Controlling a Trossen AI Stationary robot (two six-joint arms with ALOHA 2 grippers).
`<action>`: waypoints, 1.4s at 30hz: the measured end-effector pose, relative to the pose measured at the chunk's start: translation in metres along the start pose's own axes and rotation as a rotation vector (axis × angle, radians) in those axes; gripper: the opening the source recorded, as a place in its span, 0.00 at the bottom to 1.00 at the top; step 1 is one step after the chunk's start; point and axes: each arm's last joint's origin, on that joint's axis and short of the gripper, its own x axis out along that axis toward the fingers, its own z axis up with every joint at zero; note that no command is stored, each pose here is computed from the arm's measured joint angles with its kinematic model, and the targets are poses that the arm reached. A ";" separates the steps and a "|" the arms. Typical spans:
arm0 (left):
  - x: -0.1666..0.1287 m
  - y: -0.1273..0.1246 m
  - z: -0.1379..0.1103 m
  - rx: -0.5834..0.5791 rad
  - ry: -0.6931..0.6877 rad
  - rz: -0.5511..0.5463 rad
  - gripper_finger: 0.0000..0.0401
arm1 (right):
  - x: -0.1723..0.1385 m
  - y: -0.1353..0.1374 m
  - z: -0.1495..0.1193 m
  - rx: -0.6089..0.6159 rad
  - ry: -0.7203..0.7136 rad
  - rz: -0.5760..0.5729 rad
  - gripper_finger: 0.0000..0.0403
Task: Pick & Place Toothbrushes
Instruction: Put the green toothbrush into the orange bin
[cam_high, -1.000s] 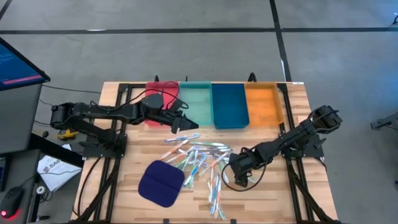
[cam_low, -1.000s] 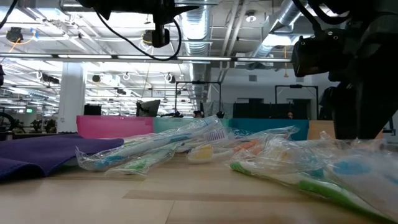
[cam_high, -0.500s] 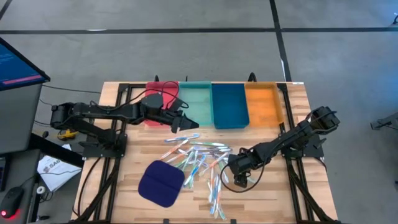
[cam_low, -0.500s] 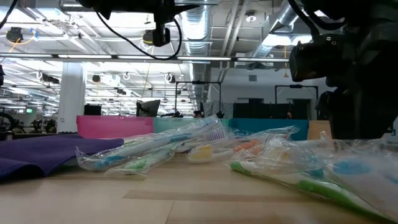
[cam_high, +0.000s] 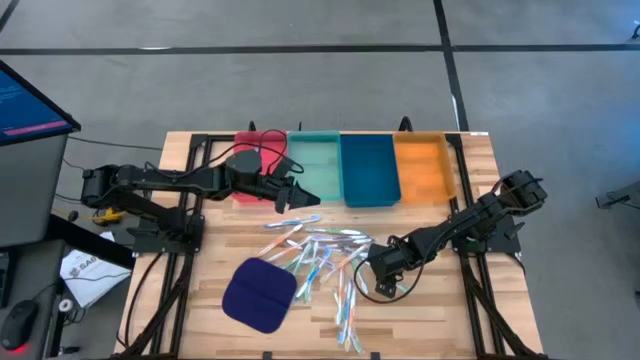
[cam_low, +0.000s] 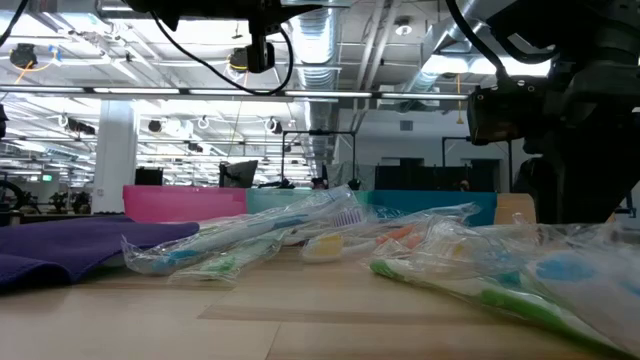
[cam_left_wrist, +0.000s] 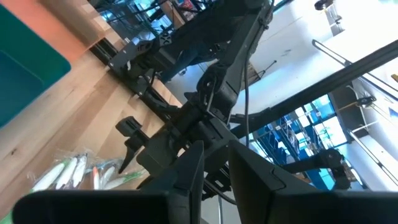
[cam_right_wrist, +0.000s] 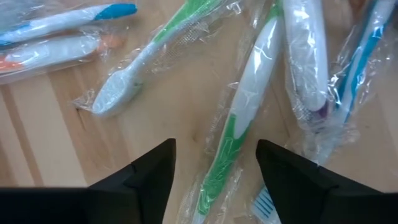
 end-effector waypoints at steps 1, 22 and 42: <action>0.000 0.000 0.000 0.000 -0.002 0.001 0.17 | 0.000 0.000 0.000 -0.001 -0.005 -0.008 0.54; -0.001 0.002 0.004 -0.019 -0.033 0.007 0.17 | 0.009 -0.003 -0.003 -0.050 -0.003 -0.084 0.39; -0.001 0.001 0.005 -0.034 -0.048 0.005 0.17 | 0.009 -0.007 -0.002 0.049 0.038 -0.086 0.03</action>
